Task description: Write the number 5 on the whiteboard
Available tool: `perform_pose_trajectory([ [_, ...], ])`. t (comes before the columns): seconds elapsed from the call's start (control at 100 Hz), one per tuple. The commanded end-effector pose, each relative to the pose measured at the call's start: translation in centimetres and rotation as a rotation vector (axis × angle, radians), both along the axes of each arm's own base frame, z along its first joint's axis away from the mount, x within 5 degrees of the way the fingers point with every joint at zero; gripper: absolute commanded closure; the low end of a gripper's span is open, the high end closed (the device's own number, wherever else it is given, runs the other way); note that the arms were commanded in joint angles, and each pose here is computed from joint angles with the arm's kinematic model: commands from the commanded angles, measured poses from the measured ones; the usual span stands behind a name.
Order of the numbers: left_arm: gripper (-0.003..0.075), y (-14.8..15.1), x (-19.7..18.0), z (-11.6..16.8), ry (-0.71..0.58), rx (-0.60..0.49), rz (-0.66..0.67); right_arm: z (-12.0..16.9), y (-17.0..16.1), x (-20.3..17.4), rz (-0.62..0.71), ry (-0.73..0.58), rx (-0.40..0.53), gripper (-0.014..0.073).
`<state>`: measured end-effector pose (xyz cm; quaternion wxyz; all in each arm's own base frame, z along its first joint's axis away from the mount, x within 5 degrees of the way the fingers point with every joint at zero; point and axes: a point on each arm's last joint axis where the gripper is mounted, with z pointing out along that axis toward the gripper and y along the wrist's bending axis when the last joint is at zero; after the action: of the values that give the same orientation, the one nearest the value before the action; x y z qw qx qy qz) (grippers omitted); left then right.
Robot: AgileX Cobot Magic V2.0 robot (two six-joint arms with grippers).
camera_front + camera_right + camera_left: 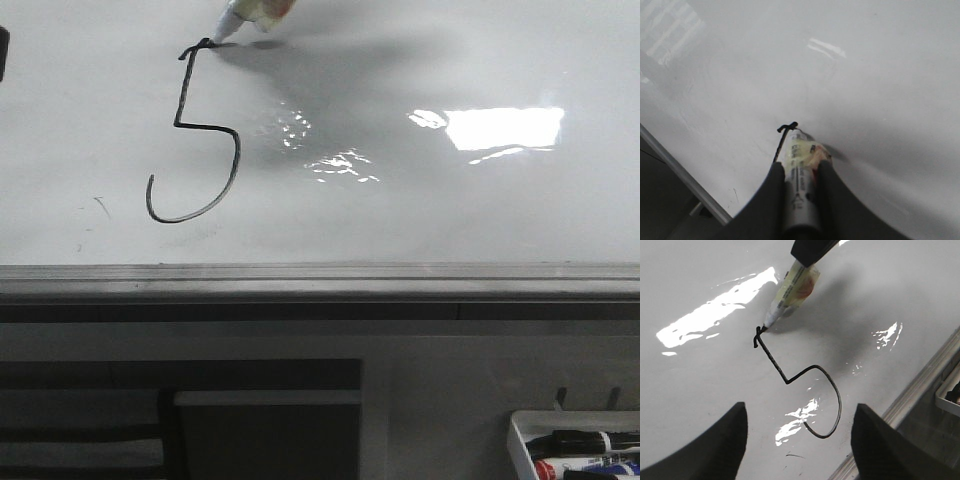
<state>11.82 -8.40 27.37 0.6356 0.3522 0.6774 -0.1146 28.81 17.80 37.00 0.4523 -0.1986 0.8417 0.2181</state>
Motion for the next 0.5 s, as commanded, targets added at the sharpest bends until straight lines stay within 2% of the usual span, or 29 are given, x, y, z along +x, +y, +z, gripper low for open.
perform_pose_trajectory([
  [0.0,0.03,-0.3,-0.1,1.2,-0.032,-0.068,-0.03,2.2,-2.1,0.2,-0.043,-0.127,-0.053,0.0656],
  [0.31,0.03,-0.3,-0.1,1.2,-0.037,-0.065,-0.034,3.0,-4.1,0.0,-0.088,-0.126,-0.069,0.0656],
  [0.49,0.03,-1.2,-0.5,1.7,-0.105,-0.08,-0.136,3.7,-1.4,-2.3,0.023,-0.143,-0.052,0.0656],
])
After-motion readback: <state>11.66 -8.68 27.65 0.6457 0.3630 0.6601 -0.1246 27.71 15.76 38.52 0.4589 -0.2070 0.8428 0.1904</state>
